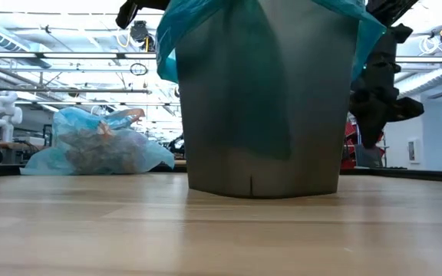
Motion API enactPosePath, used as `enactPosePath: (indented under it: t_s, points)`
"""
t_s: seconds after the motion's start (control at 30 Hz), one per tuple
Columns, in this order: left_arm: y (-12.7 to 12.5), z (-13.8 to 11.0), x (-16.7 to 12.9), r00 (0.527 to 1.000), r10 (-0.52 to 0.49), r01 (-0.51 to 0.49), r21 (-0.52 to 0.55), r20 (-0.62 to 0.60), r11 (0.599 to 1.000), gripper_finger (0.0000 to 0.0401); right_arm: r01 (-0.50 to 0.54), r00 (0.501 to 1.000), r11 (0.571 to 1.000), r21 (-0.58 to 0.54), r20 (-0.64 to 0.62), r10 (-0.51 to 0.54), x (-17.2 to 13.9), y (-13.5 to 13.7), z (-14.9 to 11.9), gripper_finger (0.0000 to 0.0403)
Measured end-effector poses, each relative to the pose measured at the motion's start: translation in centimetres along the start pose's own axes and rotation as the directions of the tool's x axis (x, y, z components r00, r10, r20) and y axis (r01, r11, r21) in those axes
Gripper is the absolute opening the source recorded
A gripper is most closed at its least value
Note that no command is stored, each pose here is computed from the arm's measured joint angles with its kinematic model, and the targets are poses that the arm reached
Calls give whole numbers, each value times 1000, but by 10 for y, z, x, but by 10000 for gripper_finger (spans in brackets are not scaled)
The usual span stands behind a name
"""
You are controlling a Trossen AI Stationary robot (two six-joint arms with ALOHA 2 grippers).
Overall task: Place trash/remove bag and relplace
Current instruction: Insert the blue trash bag into the black trash bin
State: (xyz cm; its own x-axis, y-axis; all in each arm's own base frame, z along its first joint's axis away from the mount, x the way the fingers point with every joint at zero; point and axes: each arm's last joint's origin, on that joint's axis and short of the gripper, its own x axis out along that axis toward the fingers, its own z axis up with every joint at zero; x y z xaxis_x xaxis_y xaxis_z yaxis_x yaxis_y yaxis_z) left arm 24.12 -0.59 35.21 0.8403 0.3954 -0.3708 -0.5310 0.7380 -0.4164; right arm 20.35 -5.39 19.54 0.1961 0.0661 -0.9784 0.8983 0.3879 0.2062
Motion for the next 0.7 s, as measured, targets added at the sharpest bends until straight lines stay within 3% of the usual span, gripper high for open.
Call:
enactPosePath:
  t_s: [0.13, 0.47, 0.7]
  points:
    - [0, 0, 0, 1000, 0, 0, 0, 0, 1000, 0, -49, 998, 998, -27, 24, 49, -9, 4, 2, 0]
    - [0, 0, 0, 1000, 0, 0, 0, 0, 1000, 0, -234, 950, 970, -71, 195, 244, -90, 16, 8, 0]
    - [-2, -2, -1, 1000, -20, 20, -43, -14, 999, 0, -361, 878, 908, -212, 249, 408, -142, 18, -7, 0]
